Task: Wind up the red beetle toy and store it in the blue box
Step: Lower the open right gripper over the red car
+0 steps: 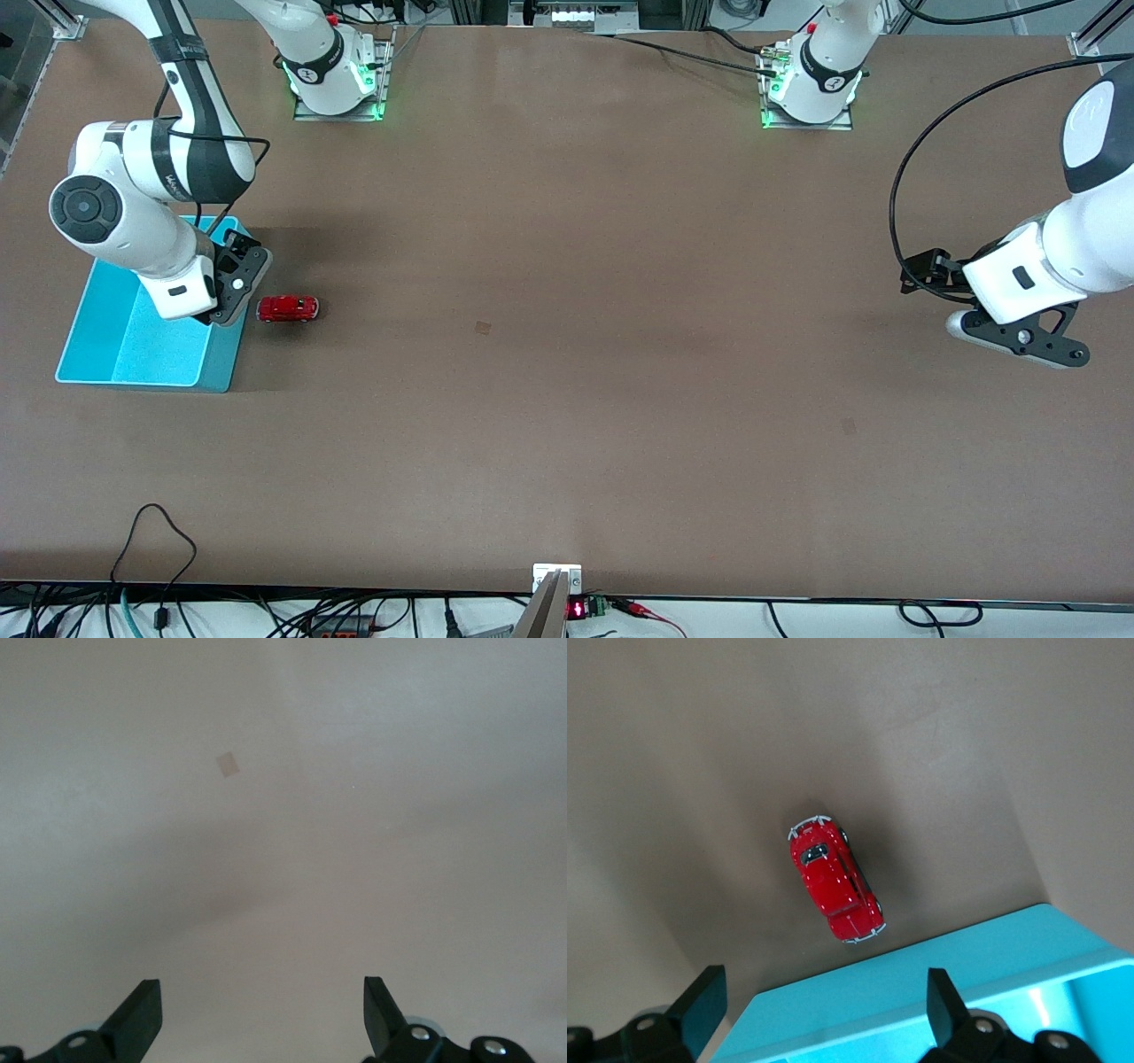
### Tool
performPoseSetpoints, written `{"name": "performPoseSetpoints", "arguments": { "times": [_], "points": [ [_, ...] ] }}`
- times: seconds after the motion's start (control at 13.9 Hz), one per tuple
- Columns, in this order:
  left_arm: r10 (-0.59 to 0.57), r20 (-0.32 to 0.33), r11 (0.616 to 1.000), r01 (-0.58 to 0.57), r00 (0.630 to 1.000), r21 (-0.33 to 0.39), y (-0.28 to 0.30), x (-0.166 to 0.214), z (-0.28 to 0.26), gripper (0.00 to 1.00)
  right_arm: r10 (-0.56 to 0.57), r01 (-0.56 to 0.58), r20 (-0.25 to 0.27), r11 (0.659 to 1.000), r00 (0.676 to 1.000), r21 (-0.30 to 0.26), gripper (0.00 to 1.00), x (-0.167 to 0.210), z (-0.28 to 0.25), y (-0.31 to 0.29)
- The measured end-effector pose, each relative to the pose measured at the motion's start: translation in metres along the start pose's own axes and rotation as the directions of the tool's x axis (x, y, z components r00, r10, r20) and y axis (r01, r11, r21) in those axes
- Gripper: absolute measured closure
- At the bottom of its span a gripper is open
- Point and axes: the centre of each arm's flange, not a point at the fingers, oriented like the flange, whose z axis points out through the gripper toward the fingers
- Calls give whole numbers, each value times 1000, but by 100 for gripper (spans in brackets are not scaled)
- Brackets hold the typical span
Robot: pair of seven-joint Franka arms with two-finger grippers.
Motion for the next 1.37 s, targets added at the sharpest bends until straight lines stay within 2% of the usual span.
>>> {"name": "performPoseSetpoints", "arguments": {
  "times": [0.5,1.37],
  "points": [
    [-103,-6,995,103,995,2,0,-1,-4,0,-129,129,-7,992,992,-8,0,7,10,2],
    [-138,-17,990,138,990,4,-1,-3,-10,0,-165,165,-9,986,986,-10,0,8,16,4]
  ]
}}
